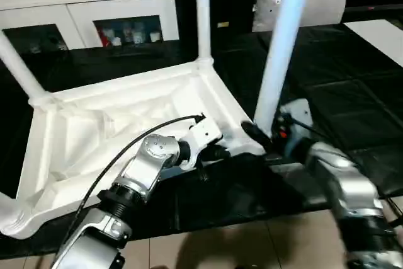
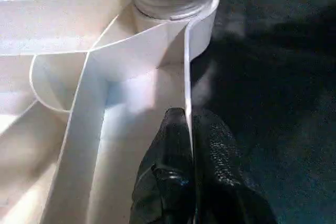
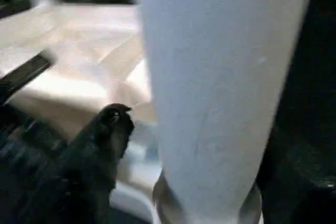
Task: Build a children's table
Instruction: Rotate leg to tighten
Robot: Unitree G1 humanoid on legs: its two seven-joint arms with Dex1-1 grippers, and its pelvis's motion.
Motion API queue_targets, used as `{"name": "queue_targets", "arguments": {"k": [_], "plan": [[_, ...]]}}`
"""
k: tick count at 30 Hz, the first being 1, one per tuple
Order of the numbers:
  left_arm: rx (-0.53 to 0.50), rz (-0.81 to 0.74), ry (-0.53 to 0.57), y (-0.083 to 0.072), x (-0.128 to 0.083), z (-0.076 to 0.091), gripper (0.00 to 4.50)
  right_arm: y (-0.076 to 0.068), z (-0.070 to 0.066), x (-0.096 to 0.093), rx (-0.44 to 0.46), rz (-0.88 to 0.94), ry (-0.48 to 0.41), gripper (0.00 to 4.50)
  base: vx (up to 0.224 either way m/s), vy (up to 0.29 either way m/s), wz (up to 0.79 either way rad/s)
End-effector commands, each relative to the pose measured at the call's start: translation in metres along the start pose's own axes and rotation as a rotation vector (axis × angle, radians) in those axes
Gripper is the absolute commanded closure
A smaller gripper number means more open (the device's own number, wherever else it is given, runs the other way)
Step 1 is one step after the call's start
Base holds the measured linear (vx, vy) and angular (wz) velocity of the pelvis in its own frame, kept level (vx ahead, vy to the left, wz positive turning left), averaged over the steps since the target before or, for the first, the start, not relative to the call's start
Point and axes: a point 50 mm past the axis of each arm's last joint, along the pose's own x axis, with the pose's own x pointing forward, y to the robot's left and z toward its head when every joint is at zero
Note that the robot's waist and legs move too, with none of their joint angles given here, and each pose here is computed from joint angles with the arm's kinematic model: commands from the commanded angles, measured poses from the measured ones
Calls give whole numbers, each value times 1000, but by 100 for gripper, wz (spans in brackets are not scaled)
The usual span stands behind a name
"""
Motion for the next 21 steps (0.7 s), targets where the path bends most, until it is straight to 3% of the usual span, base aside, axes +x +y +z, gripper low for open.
{"name": "queue_targets", "arguments": {"k": [1, 7, 14, 15, 21], "plan": [[68, -22, -69, 2, -4, 13, 450, 14, -2, 2, 1, 145, 8, 51, 0, 0, 0], [137, -181, -30, -2, -17, 4, 450, 5, 0, -22, -24, 281, 40, 51, 0, 0, 0], [245, -350, 64, -4, -32, -8, 450, 4, 3, -39, -63, 477, 112, 51, 0, 0, 0], [254, -367, 71, -4, -33, -8, 450, 4, 3, -40, -64, 490, 118, 76, 0, 0, 0], [300, -443, 99, -5, -37, -9, 450, 8, 3, -42, -53, 603, 157, 129, 0, 0, 0]]}}
